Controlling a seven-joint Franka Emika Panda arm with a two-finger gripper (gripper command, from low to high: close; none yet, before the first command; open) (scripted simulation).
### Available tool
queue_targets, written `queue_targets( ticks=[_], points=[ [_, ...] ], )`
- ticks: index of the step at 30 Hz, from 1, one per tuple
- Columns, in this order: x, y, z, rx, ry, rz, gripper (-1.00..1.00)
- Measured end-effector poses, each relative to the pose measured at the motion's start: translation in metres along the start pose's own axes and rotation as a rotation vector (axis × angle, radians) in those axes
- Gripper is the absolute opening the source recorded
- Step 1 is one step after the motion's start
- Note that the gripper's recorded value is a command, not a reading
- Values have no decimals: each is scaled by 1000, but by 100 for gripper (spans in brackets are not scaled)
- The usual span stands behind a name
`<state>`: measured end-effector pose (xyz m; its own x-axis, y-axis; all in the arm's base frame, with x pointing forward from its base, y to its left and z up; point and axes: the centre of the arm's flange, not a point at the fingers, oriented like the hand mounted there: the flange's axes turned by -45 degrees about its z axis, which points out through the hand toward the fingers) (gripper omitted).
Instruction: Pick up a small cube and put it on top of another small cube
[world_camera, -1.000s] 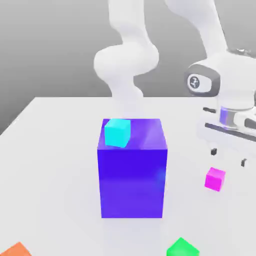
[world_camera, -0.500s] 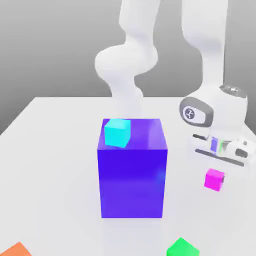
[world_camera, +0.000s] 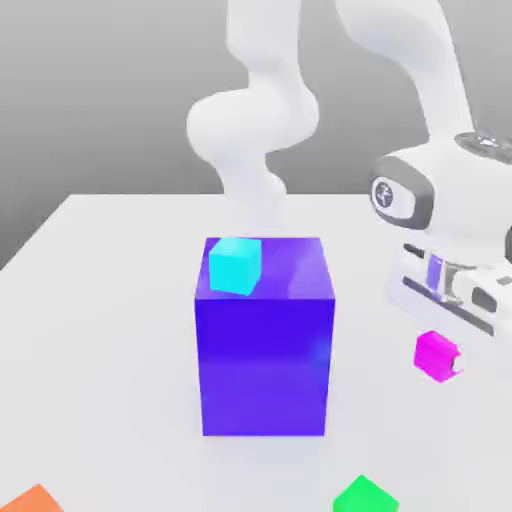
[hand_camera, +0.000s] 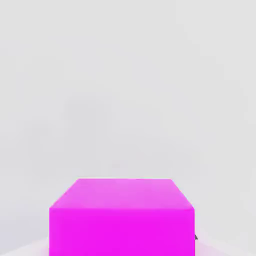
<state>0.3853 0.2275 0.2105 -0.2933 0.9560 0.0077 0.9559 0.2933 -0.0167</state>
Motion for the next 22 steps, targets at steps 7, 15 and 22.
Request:
queue_targets(
  ticks=[7, 15, 22],
  points=[
    [-122, 83, -27, -13, 0, 608, -100],
    [-142, 93, 26, -17, -1, 690, 100],
    [-142, 94, -14, -19, -1, 692, 100]
  ],
)
